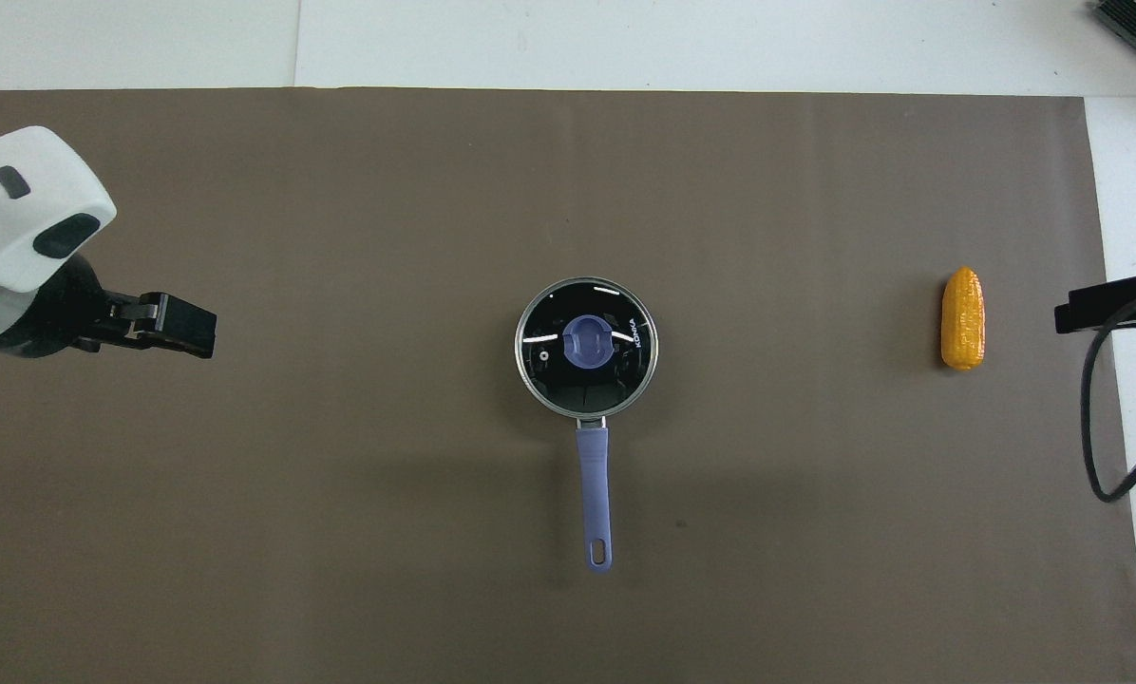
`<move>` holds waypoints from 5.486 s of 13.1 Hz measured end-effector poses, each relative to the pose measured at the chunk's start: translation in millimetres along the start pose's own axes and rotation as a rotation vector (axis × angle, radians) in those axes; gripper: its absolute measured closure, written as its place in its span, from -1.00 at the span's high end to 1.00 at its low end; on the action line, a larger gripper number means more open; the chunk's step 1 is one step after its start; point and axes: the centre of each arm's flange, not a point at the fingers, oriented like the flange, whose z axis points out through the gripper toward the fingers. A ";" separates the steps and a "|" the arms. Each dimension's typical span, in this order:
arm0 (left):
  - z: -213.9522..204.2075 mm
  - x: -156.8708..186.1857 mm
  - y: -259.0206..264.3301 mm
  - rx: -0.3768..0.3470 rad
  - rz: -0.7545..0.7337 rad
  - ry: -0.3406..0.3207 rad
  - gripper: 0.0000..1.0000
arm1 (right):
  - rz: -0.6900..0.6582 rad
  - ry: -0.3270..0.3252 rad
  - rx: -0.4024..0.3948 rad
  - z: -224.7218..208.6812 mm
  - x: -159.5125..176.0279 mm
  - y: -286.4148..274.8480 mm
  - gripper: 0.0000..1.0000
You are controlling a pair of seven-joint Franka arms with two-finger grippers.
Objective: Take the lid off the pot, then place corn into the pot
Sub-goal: 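Reach the left gripper to the lid knob while the right gripper reaches the corn, then grasp the lid knob with the left gripper while the right gripper grasps the corn, then lift the lid off with the left gripper while the right gripper carries corn over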
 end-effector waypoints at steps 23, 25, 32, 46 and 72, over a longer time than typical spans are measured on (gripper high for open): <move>155.7 37.0 294.1 0.002 -0.149 0.095 1.00 | 0.064 -0.016 -0.037 302.1 85.1 73.6 1.00; 162.8 40.5 304.3 -0.011 -0.160 0.108 1.00 | 0.080 -0.033 -0.039 330.0 81.4 99.4 1.00; 182.4 37.5 324.6 -0.016 -0.208 0.105 1.00 | 0.078 -0.036 -0.038 359.7 76.8 100.9 1.00; 221.0 43.8 346.3 0.005 -0.240 0.091 1.00 | 0.049 -0.028 -0.041 362.1 79.4 87.5 -0.22; 97.5 54.6 225.3 -0.015 -0.254 0.145 0.21 | -0.072 0.008 -0.010 163.1 78.7 27.5 -0.22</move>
